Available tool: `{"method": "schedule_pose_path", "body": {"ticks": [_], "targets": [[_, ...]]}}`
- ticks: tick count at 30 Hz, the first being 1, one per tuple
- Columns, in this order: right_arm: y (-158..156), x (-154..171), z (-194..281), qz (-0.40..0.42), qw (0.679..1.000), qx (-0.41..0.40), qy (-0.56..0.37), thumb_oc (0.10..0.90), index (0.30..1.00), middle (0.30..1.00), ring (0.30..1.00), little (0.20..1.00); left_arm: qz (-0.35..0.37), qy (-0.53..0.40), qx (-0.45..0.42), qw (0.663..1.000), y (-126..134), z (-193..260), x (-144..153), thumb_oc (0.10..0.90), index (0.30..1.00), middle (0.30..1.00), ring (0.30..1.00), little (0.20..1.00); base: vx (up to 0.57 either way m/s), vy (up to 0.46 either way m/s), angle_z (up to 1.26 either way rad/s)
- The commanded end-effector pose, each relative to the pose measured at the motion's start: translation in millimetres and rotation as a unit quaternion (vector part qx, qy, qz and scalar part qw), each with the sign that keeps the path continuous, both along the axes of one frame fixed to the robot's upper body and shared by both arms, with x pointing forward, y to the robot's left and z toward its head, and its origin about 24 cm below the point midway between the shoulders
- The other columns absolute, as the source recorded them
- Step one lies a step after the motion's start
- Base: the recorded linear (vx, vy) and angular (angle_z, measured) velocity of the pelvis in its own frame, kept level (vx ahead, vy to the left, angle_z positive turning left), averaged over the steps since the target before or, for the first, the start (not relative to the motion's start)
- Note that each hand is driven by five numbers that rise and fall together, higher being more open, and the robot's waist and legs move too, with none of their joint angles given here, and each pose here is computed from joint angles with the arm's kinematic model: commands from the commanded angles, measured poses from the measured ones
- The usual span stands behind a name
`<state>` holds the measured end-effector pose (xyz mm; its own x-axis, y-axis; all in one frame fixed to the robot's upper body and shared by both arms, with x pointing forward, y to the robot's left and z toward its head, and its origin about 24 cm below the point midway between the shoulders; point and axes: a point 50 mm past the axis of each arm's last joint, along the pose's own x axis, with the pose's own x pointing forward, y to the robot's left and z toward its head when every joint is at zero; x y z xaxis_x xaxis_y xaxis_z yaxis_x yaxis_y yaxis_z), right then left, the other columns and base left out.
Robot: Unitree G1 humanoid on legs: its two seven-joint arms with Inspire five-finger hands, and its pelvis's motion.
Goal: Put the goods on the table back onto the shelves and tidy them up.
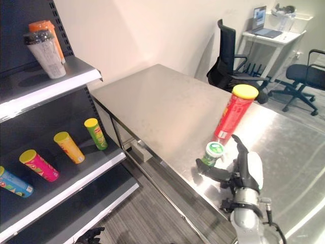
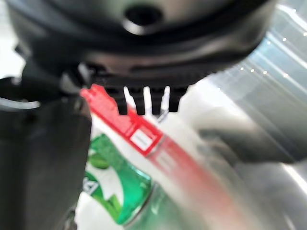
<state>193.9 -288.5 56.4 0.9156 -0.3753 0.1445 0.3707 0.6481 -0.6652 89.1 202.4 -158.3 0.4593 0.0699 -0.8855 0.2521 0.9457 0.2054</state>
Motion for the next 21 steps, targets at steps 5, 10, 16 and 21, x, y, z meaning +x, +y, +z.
{"method": "schedule_pose_path", "body": {"ticks": [5,10,16,21], "targets": [[-2.6,30.5,52.7,0.008,0.990,-0.026,-0.135,0.461,0.392,0.392,0.392,0.392,-0.012,-0.045,0.038,0.998,24.5,11.9,30.0,0.800,0.900,0.900,0.900,0.900,0.00,-0.002,0.04],[-1.2,31.5,53.0,0.011,0.990,-0.022,-0.137,0.400,0.300,0.300,0.300,0.300,-0.010,-0.045,0.038,0.998,24.8,11.7,29.4,0.800,0.900,0.900,0.900,0.900,0.00,0.000,0.00],[-3.0,29.5,52.2,0.010,0.991,-0.025,-0.131,0.400,0.300,0.300,0.300,0.300,-0.005,-0.042,0.038,0.998,25.1,11.1,28.1,0.800,0.900,0.900,0.900,0.900,0.00,0.000,0.00],[-5.9,26.5,55.3,0.004,0.990,-0.031,-0.136,0.400,0.300,0.300,0.300,0.300,-0.001,-0.043,0.039,0.998,26.3,11.4,28.2,0.800,0.900,0.900,0.900,0.900,0.00,0.000,0.00]]}}
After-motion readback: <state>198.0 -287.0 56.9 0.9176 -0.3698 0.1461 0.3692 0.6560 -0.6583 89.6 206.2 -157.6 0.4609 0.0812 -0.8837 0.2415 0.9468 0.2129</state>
